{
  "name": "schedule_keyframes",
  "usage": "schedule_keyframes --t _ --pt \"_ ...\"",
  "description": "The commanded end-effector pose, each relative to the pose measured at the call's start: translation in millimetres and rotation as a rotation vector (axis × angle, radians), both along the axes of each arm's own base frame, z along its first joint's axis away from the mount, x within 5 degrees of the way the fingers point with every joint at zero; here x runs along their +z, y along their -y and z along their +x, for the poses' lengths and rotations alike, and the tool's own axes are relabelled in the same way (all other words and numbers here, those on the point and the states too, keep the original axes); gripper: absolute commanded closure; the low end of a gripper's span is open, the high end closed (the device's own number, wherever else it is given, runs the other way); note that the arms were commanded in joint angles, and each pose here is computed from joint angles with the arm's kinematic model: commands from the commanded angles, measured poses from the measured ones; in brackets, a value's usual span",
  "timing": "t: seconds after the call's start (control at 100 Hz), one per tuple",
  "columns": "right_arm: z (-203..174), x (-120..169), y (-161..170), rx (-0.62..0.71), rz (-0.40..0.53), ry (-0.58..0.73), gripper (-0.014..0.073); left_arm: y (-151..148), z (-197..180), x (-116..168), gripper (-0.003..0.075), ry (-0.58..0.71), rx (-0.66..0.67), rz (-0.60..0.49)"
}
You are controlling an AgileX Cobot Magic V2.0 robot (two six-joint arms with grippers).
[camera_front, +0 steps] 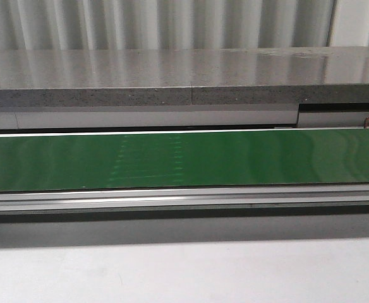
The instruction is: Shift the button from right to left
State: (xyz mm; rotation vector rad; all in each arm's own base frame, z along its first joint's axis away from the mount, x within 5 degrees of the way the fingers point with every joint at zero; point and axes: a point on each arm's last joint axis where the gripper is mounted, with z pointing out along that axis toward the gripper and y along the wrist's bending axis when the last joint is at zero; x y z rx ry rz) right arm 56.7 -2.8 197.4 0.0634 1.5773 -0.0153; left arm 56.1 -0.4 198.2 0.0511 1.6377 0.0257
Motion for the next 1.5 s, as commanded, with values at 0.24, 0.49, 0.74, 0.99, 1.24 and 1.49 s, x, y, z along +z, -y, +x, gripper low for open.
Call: schedule_keyframes --t 0.24,0.49,0.74,0.99,1.24,1.49 --pt "-2.9 15.2 -0.3 0.002 -0.016 0.117 0.0661 0.5 -0.5 -4.3 0.0741 0.07 -0.004 -0.016" --pt "-2.9 15.2 -0.3 0.002 -0.016 0.117 0.0661 0.5 -0.5 -4.3 0.0741 0.07 -0.004 -0.016" --pt "-2.9 15.2 -0.3 0.002 -0.016 0.117 0.0661 0.5 -0.5 -4.3 0.0741 0.07 -0.004 -0.016" --pt "-6.5 38.7 -0.4 0.002 -0.016 0.115 0.0661 0.5 -0.5 -4.3 0.0741 0.07 -0.004 -0.016" --pt "-2.6 84.5 -0.3 0.003 -0.011 0.012 0.0661 0.5 -0.5 -4.3 0.0741 0.07 -0.004 -0.016" --pt "20.0 117.0 0.8 0.004 0.0 -0.206 0.0661 0.5 -0.5 -4.3 0.0741 0.07 -0.004 -0.016"
